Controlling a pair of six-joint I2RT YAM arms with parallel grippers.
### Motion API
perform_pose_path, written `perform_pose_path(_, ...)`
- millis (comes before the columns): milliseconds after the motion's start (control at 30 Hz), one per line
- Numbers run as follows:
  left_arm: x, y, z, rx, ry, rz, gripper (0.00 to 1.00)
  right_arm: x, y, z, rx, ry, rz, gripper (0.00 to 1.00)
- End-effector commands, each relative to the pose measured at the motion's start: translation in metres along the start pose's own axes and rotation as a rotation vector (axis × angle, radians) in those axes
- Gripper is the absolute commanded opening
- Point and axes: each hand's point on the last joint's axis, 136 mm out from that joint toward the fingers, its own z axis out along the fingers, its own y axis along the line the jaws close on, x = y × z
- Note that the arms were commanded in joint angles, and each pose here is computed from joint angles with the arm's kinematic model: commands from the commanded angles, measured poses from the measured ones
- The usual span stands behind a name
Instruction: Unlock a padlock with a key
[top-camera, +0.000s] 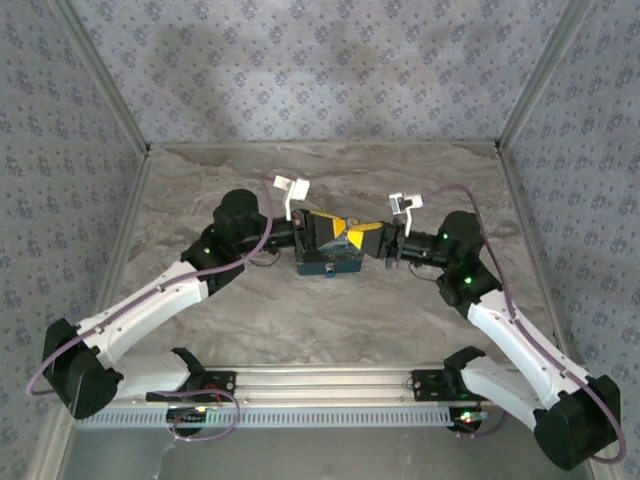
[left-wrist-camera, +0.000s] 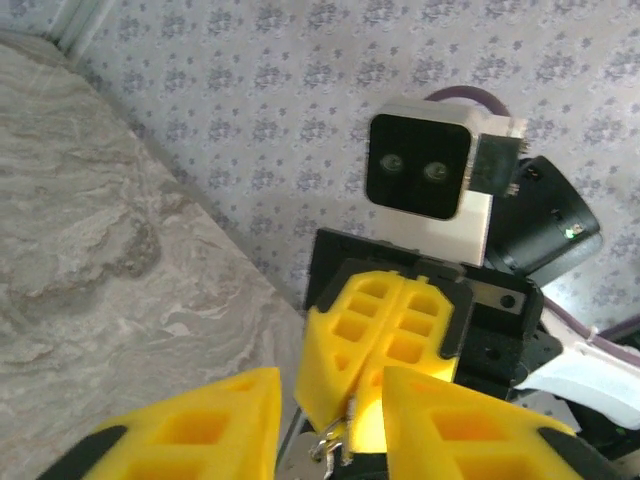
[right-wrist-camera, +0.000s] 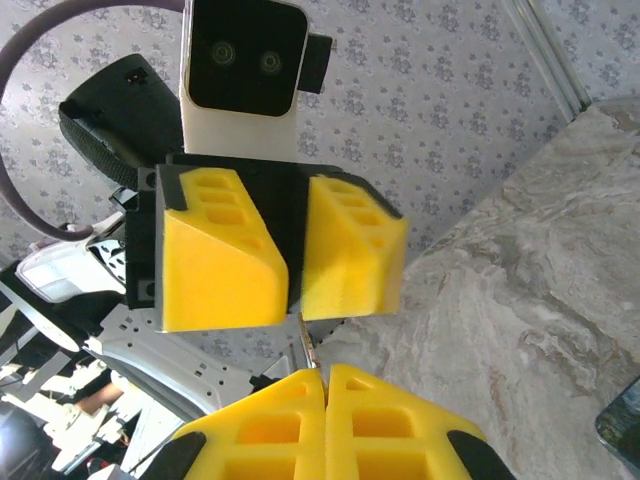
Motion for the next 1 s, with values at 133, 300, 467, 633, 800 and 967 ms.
perform_pose_path(133,-0.013,0.019,-0.025,-0.155,-0.090,-0.007,0.59,-0.014,-0.016,-0.019,0.116,-0.051,-0.019,0.00)
perform_pose_path(300,0.012,0.054,-0.032,-0.290,-0.052,-0.052,0.66,-0.016,-0.051,-0.031,0.291,-0.055,-0.018,0.00)
perform_pose_path(467,0.058,0.086,-0.026,-0.378,0.022,-0.091,0.68,-0.025,-0.097,-0.042,0.504,-0.058,-0.043,0.00)
perform_pose_path(633,0.105,0.122,-0.020,-0.457,0.065,-0.142,0.69,-0.034,-0.135,-0.040,0.605,-0.057,-0.057,0.00)
perform_pose_path(800,0.137,0.151,-0.015,-0.528,0.077,-0.167,0.69,-0.036,-0.173,-0.036,0.673,-0.042,-0.054,0.00)
perform_pose_path(967,0.145,0.174,-0.009,-0.590,0.079,-0.158,0.70,-0.036,-0.201,-0.028,0.702,-0.027,-0.047,0.00)
